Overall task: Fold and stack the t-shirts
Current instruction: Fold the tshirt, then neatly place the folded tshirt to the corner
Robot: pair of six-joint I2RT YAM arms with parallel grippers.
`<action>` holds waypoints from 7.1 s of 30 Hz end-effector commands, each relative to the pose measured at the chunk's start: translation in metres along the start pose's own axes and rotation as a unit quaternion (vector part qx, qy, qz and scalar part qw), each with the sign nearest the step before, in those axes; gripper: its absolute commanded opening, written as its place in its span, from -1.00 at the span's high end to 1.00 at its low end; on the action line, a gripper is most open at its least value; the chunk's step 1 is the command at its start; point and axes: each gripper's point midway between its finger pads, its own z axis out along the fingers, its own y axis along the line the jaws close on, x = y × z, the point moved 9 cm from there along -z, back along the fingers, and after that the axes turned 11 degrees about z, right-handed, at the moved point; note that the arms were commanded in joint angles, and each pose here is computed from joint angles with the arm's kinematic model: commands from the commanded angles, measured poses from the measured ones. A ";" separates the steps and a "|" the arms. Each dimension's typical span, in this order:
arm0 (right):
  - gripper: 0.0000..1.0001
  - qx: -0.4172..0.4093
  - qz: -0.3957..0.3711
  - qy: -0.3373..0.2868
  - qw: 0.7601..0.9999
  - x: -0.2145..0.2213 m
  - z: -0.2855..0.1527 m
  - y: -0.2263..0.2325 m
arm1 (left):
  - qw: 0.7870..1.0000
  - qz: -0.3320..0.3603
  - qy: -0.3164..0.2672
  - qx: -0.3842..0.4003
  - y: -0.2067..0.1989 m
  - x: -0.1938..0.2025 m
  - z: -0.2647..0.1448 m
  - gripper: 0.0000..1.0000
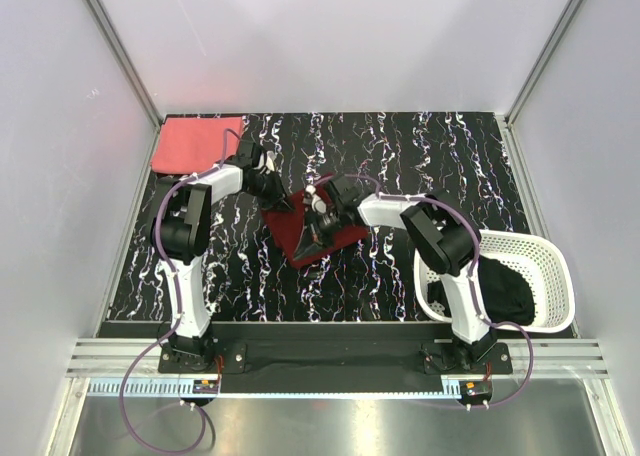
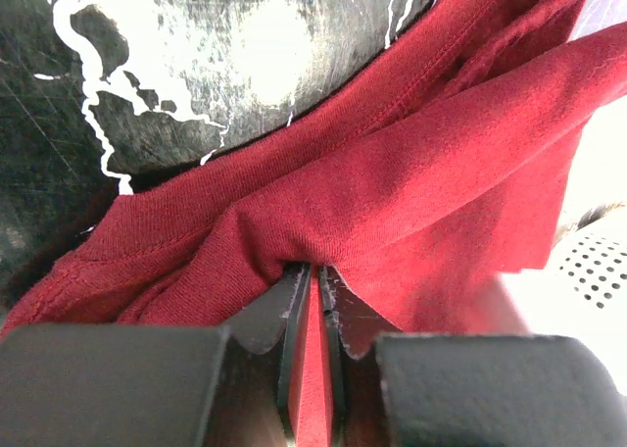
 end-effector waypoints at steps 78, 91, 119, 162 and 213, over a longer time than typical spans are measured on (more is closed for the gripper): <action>1.00 -0.120 0.094 -0.283 0.947 -0.222 -0.130 -0.035 | 0.996 -0.040 -0.081 0.012 0.018 -0.009 -0.033 0.41; 1.00 -0.046 0.060 -0.269 0.960 -0.174 -0.160 0.002 | 0.988 -0.054 -0.130 0.061 0.003 -0.048 -0.045 0.26; 1.00 0.044 0.061 -0.214 0.974 -0.109 -0.154 -0.018 | 0.996 -0.029 -0.072 0.049 -0.026 0.080 -0.072 0.15; -0.48 0.393 -0.235 -0.220 0.861 0.010 0.006 0.100 | 0.882 -0.192 -0.296 -0.312 -0.020 0.183 -0.273 -0.62; -0.56 0.383 -0.791 -0.128 0.460 0.058 0.100 -0.011 | 0.851 -0.375 -0.242 -0.278 -0.055 0.198 -0.306 -0.98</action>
